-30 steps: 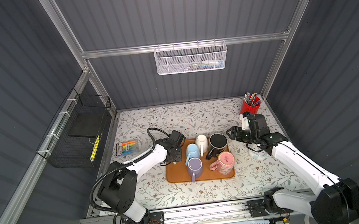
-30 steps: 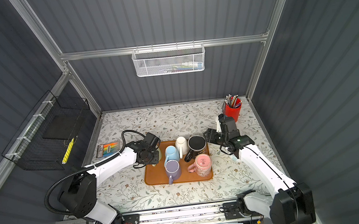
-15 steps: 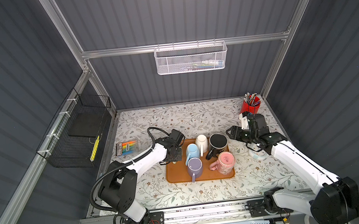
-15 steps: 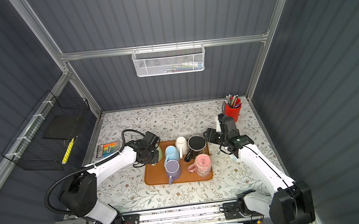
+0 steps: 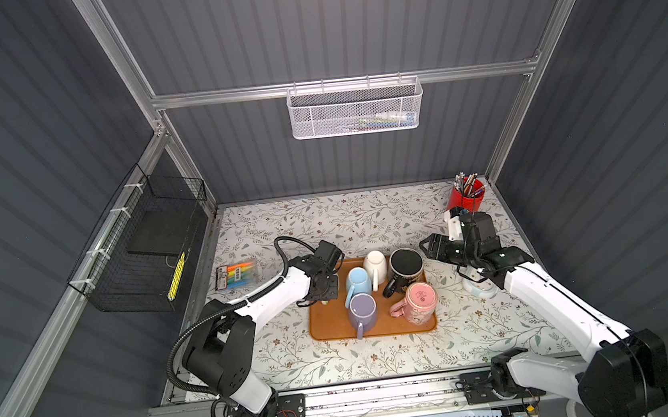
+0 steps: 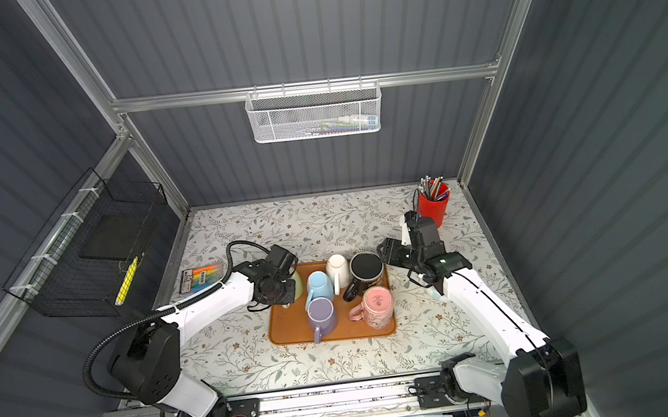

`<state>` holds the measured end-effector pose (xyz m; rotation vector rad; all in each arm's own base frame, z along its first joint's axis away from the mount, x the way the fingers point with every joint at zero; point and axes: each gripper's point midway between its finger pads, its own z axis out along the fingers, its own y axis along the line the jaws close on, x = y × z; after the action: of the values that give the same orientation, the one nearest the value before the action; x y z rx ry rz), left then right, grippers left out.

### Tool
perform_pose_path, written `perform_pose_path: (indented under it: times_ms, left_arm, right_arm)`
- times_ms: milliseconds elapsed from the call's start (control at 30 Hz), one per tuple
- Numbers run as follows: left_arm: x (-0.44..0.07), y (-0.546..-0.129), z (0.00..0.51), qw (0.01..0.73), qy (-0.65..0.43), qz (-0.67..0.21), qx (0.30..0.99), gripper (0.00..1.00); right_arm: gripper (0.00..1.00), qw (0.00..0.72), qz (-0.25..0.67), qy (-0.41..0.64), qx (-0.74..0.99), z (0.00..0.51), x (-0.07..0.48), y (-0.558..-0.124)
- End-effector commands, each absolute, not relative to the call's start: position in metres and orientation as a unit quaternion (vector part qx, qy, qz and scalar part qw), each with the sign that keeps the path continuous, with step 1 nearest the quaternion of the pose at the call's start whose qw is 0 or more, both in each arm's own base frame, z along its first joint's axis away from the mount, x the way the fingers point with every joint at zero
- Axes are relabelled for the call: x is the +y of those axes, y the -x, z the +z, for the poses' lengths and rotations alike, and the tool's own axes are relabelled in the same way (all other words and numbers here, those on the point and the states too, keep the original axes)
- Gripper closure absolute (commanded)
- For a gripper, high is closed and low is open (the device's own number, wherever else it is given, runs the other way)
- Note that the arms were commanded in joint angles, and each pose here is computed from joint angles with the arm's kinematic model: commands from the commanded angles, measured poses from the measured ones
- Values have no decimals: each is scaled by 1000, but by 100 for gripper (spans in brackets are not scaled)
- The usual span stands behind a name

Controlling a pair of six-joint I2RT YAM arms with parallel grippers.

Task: Turn the mug right side up
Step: 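Lower the left gripper around the upside-down green mug and close it, then lift the green mug off the tray with the left gripper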

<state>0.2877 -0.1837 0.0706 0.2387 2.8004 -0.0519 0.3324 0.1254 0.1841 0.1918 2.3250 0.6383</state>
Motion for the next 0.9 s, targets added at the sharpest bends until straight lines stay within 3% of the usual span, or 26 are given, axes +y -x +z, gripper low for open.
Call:
perform_pose_path:
  times_ms: [0,533,867]
  left_arm:
    - [-183,-294,84,188,-84,-29,978,100]
    - [-179,-294,149,265,-73,-84,958,100]
    - [-194,-292,222,337,-61,-186,921,100]
  right_arm:
    - [36,360,263,-60,893,188,131,-329]
    - [35,380,313,-15,870,209,147,-317]
    - [35,402,386,21,830,236,165,-303]
